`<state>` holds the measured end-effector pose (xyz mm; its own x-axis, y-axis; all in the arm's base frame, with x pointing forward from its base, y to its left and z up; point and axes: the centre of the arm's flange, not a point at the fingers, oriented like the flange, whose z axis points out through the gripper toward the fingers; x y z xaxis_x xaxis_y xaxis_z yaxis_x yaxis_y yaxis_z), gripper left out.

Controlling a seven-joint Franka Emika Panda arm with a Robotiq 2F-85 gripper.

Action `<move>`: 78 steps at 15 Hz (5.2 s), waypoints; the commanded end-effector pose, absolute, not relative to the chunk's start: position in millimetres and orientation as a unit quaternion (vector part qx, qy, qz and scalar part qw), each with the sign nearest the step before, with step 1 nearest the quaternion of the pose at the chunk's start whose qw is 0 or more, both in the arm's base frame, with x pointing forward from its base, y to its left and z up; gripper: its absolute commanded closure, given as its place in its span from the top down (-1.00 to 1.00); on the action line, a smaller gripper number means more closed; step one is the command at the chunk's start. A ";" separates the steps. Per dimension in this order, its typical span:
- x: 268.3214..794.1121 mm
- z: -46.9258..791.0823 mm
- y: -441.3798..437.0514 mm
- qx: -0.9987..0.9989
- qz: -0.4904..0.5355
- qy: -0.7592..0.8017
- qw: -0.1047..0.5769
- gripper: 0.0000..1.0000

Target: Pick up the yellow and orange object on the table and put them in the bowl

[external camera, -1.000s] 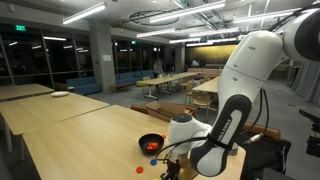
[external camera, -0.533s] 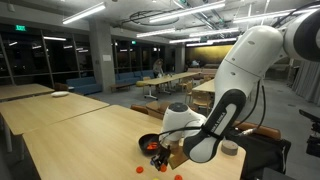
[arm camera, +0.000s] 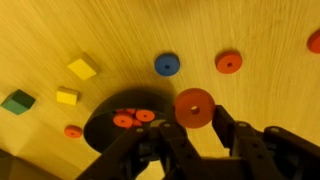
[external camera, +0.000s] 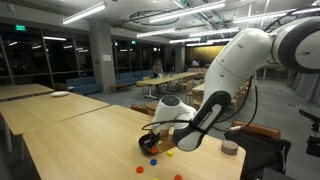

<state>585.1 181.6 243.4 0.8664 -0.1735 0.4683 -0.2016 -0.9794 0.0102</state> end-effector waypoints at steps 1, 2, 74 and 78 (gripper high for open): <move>624.6 238.4 181.8 0.950 0.285 -0.121 0.048 -0.47; 632.3 237.4 180.3 0.947 0.291 -0.126 0.054 -0.47; 513.2 143.0 124.1 0.998 -0.011 -0.067 -0.011 1.00; 520.1 134.4 117.8 0.997 -0.013 -0.072 -0.008 1.00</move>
